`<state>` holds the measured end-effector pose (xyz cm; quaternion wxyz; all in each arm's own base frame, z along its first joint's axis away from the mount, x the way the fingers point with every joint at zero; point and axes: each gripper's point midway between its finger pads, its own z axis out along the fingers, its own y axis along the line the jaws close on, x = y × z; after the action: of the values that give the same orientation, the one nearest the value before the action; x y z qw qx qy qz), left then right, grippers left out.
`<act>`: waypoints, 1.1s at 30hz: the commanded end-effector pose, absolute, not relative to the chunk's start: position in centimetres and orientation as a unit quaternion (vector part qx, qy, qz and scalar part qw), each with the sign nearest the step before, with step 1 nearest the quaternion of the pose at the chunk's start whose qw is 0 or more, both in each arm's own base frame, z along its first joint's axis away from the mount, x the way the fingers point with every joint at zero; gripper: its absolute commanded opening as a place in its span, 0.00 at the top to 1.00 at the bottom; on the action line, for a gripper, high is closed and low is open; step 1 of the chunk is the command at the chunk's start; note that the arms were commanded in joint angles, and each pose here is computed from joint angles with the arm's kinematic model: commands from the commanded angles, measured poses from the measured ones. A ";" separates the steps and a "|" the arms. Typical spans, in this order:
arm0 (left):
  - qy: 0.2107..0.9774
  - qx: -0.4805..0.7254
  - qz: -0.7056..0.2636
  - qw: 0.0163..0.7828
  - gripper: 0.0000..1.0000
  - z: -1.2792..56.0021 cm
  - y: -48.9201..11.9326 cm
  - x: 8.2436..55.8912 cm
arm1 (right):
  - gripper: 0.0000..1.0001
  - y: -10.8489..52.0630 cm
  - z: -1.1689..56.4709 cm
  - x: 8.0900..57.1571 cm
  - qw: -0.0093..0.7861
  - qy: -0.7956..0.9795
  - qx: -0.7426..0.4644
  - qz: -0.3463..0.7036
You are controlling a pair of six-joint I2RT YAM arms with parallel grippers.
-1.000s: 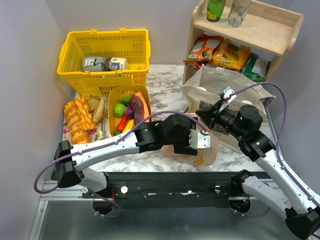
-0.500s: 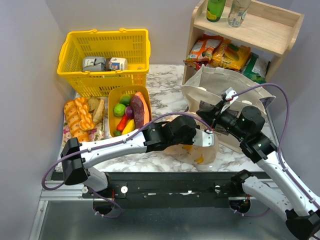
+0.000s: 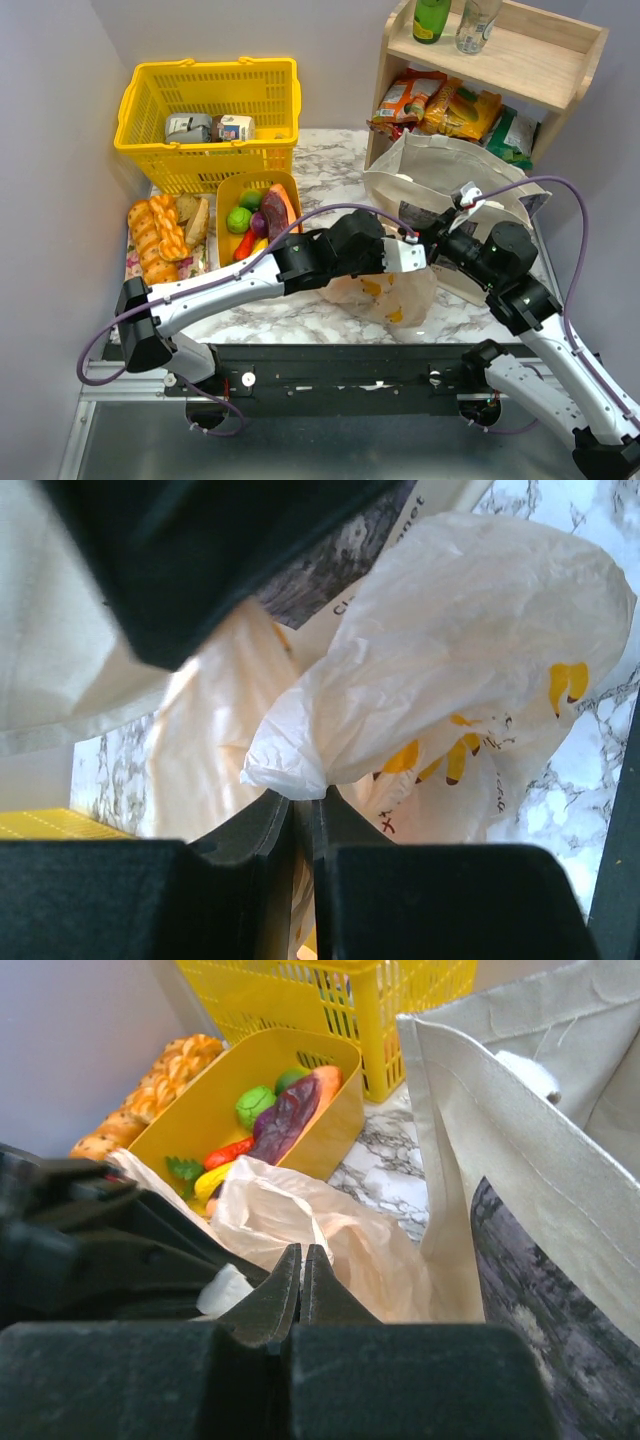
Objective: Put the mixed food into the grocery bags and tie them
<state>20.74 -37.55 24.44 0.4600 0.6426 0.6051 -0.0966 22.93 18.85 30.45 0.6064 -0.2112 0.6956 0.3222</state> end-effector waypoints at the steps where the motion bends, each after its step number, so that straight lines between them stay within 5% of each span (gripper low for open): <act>1: 0.581 0.637 -0.145 0.486 0.82 27.6 -37.7 19.6 | 0.99 18.5 27.9 23.5 0.581 0.729 -0.193 0.307; 16: 0.591 0.635 -0.136 0.478 0.71 27.6 -37.6 21.5 | 0.99 19.5 29.8 21.6 0.581 0.700 -0.222 0.351; 23: 0.583 0.630 -0.175 0.482 0.38 29.0 -38.3 22.1 | 0.99 20.1 29.2 21.1 0.569 0.698 -0.231 0.368; 29: 0.572 0.656 -0.224 0.438 0.23 28.4 -38.6 20.6 | 0.99 19.9 29.6 21.5 0.576 0.697 -0.226 0.362; 33: 0.575 0.663 -0.243 0.414 0.21 27.5 -38.3 20.2 | 0.99 19.9 30.4 21.4 0.582 0.690 -0.230 0.363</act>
<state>21.72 -38.21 28.06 0.4517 0.6449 0.5840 -0.1975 21.62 19.74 29.15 0.5732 -0.2246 0.7038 0.3544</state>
